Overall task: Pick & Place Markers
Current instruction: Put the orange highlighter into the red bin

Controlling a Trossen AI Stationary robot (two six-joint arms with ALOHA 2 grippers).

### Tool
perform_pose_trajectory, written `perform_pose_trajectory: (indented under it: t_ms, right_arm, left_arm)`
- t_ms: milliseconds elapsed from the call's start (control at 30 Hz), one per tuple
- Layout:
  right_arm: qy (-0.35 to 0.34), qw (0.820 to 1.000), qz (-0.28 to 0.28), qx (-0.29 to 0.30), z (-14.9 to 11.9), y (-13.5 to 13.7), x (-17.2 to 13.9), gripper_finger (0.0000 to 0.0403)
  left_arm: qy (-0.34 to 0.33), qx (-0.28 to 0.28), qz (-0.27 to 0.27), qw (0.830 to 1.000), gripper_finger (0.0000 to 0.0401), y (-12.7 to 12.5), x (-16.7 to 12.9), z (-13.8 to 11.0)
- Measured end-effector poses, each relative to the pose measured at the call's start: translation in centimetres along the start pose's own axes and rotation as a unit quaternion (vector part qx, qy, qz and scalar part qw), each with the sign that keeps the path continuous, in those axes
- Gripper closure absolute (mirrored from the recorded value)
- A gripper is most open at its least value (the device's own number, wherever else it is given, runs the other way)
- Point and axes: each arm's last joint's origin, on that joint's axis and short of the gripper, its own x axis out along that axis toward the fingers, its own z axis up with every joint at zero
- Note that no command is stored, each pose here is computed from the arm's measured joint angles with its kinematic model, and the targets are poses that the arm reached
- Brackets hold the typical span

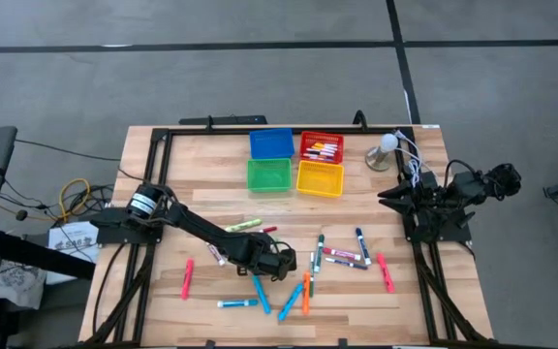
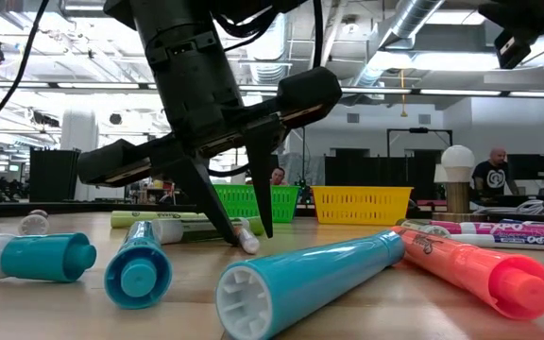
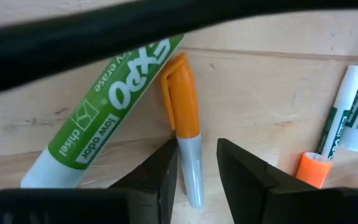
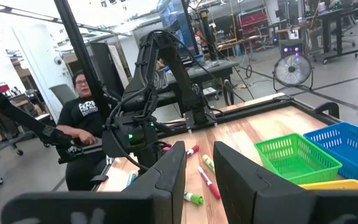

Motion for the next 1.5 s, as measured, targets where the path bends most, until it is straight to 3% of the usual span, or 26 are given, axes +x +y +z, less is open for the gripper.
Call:
perform_pose_trajectory:
  t_ms: [233,600,833,967,1333,1500]
  right_arm:
    - [0.0,1.0,0.0,0.0,0.0,0.0,0.0,0.033]
    - [-0.004,1.0,0.002,0.002,0.1,0.0,0.0,0.033]
    - [-0.008,1.0,0.003,0.005,0.2,0.0,0.0,0.033]
    - [-0.017,0.999,0.006,0.048,0.4,0.1,0.0,0.033]
    - [-0.033,0.998,0.009,0.054,0.7,0.1,0.0,0.033]
    - [-0.033,0.998,0.009,0.053,0.7,0.1,0.0,0.033]
  left_arm:
    - [-0.002,-0.003,0.002,1.0,0.0301,0.1,0.0,0.0]
    - [-0.015,-0.001,0.001,1.0,0.0358,0.1,0.1,0.1]
    - [-0.02,0.006,-0.015,1.0,0.035,-0.1,0.2,0.1]
    - [-0.027,0.017,-0.044,0.999,0.0353,-0.6,0.3,0.0]
    - [-0.03,0.049,-0.08,0.995,0.0351,-1.3,0.3,0.1]
    - [-0.027,0.078,-0.129,0.988,0.0351,-2.3,0.0,-0.2]
